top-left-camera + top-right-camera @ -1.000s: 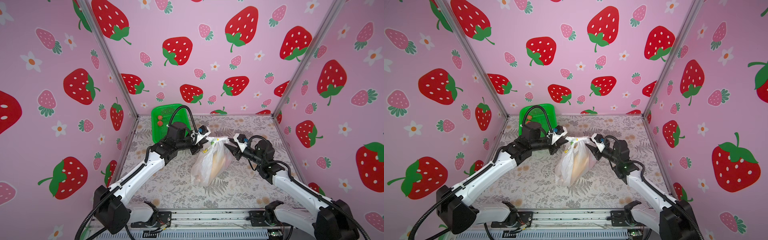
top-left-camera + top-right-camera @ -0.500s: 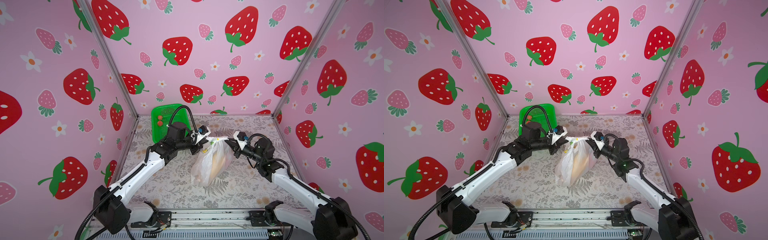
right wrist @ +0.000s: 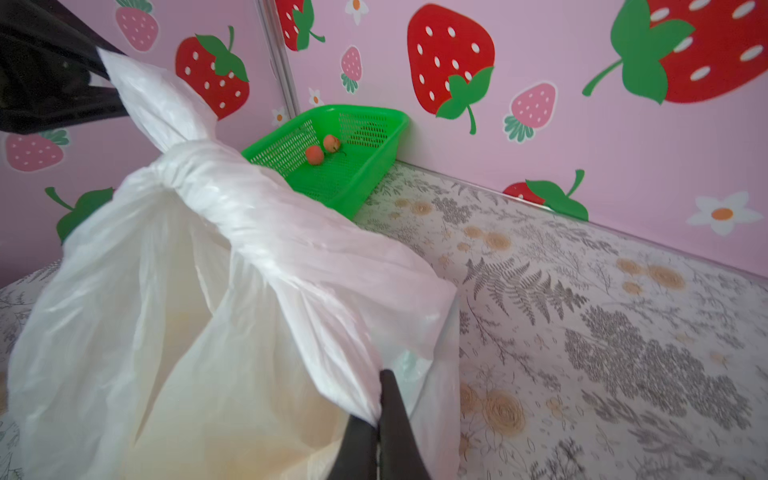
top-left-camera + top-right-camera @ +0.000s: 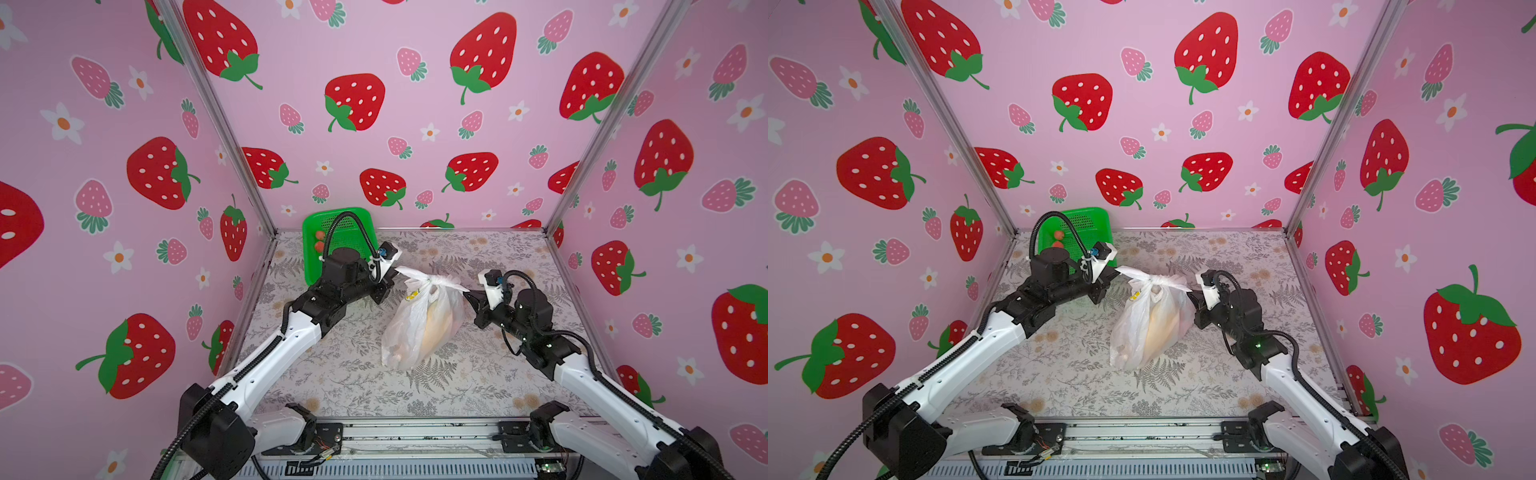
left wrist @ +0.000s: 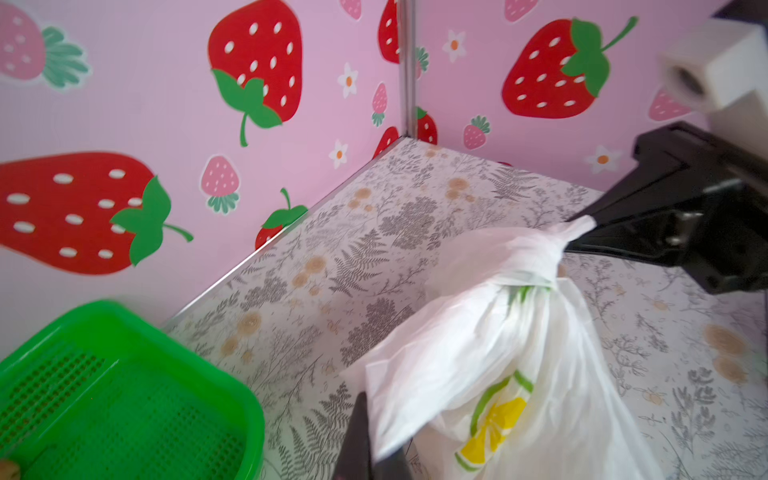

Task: Place the fake fruits into the plastic bag and tie a complex knot
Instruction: 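Open the left gripper, releasing the knotted handle onto the bag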

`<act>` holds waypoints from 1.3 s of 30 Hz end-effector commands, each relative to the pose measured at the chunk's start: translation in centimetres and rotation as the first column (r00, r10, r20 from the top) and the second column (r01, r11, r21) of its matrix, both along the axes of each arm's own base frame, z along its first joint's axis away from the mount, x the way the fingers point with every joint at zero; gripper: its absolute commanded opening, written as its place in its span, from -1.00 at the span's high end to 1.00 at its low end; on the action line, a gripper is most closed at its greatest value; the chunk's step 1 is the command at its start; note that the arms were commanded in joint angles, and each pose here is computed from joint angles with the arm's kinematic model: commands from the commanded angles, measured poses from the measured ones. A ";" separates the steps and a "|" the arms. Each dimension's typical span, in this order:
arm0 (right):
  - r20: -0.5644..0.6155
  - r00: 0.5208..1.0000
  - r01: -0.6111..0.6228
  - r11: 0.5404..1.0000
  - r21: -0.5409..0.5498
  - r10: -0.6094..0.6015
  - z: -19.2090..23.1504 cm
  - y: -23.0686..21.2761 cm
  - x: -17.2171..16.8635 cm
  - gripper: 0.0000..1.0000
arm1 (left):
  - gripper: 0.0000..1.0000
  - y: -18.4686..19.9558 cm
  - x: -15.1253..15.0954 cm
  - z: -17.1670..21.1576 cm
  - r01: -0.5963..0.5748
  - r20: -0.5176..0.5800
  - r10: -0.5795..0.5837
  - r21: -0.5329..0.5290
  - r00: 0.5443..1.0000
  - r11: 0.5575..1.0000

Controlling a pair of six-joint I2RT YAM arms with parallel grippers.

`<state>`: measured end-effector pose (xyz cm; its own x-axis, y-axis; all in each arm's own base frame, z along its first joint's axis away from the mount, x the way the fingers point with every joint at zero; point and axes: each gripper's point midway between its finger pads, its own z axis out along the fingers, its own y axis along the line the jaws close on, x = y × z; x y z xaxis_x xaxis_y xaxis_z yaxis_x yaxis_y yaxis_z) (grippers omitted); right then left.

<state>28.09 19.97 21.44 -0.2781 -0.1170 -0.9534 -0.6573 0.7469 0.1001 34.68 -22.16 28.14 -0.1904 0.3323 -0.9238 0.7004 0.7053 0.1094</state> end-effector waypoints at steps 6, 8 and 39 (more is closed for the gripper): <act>-0.333 0.861 0.408 0.913 -0.003 -0.385 -10.1 -9.5 1.4 1.00 | 1.00 12.9 5.3 -5.2 -0.591 -0.095 0.590 0.019 0.802 0.806; -0.347 0.857 0.413 0.910 0.018 -0.382 -10.1 -9.2 1.7 1.00 | 1.00 12.9 5.3 -6.0 -0.597 -0.112 0.595 0.019 0.796 0.802; 0.169 0.615 0.777 0.629 0.038 -0.770 -0.8 -18.9 3.4 -0.99 | -0.99 22.5 -1.8 -6.1 -0.843 0.006 0.857 -0.175 0.515 0.508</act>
